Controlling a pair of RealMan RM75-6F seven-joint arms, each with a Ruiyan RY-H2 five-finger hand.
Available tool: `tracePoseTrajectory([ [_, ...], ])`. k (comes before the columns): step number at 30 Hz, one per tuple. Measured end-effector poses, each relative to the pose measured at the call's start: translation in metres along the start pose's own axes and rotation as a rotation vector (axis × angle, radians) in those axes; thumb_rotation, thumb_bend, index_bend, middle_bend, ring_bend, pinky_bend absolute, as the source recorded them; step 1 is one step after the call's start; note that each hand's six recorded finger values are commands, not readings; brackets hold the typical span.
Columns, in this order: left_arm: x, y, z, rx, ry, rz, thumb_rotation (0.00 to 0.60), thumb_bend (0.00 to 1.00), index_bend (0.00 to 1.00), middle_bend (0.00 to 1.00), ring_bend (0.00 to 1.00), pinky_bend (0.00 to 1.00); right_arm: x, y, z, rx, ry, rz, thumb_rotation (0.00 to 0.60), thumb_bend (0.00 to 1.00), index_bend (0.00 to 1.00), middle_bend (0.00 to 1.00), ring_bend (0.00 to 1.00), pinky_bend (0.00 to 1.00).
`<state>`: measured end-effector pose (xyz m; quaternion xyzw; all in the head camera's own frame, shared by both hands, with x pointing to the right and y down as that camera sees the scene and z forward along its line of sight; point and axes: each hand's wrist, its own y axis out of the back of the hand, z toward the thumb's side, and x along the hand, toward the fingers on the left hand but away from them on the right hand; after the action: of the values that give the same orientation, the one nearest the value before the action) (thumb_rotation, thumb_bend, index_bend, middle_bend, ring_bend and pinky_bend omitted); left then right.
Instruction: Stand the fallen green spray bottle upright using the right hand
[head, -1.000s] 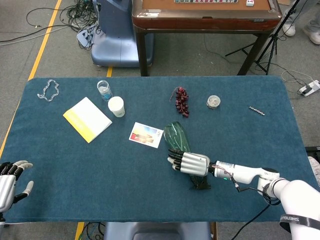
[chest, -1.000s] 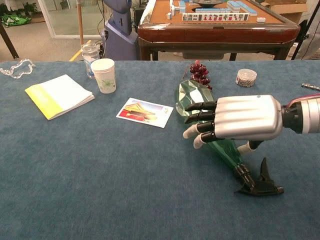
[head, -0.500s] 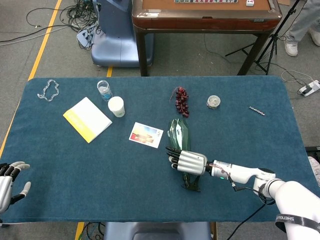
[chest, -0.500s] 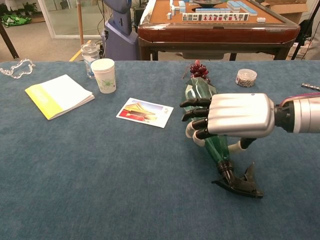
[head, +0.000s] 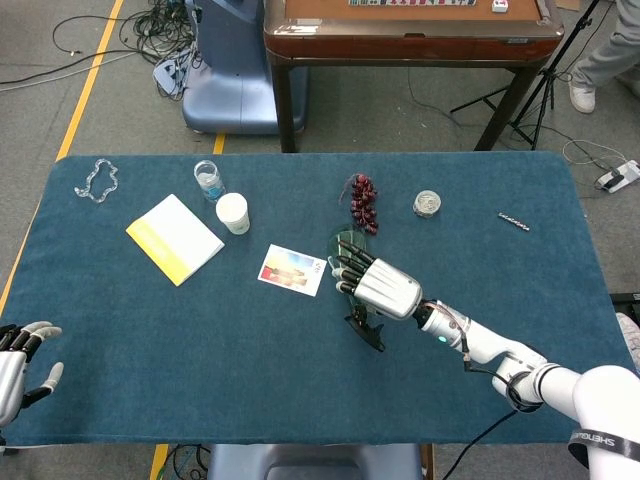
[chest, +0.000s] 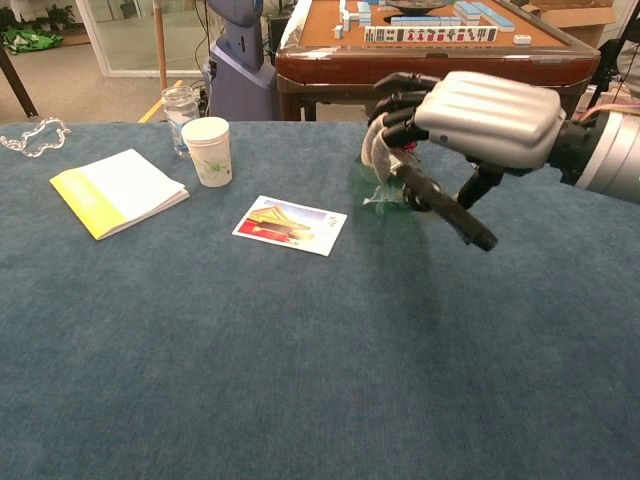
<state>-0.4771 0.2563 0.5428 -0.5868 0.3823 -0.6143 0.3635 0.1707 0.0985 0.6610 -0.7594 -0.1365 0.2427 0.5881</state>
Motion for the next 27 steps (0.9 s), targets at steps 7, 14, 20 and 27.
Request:
tracePoseTrajectory([
  [7, 0.0, 0.002, 0.001, 0.001, -0.006, 0.005, 0.6, 0.36, 0.32, 0.26, 0.24, 0.15, -0.002, 0.03, -0.002, -0.183, -0.083, -0.06, 0.6, 0.43, 0.69, 0.33, 0.17, 0.08],
  [14, 0.001, 0.003, 0.004, 0.0, -0.017, 0.009, 0.6, 0.36, 0.32, 0.26, 0.24, 0.15, 0.002, 0.057, -0.009, -0.304, -0.161, -0.052, 0.6, 0.43, 0.69, 0.33, 0.17, 0.08],
  [20, 0.002, 0.003, 0.005, 0.0, -0.022, 0.007, 0.6, 0.36, 0.32, 0.26, 0.24, 0.15, 0.011, 0.074, -0.013, -0.399, -0.239, 0.009, 0.6, 0.43, 0.69, 0.33, 0.17, 0.09],
  [27, 0.004, 0.001, 0.008, -0.001, -0.035, 0.002, 0.6, 0.36, 0.32, 0.26, 0.24, 0.15, 0.027, 0.091, -0.02, -0.525, -0.352, 0.118, 0.6, 0.43, 0.69, 0.33, 0.17, 0.09],
])
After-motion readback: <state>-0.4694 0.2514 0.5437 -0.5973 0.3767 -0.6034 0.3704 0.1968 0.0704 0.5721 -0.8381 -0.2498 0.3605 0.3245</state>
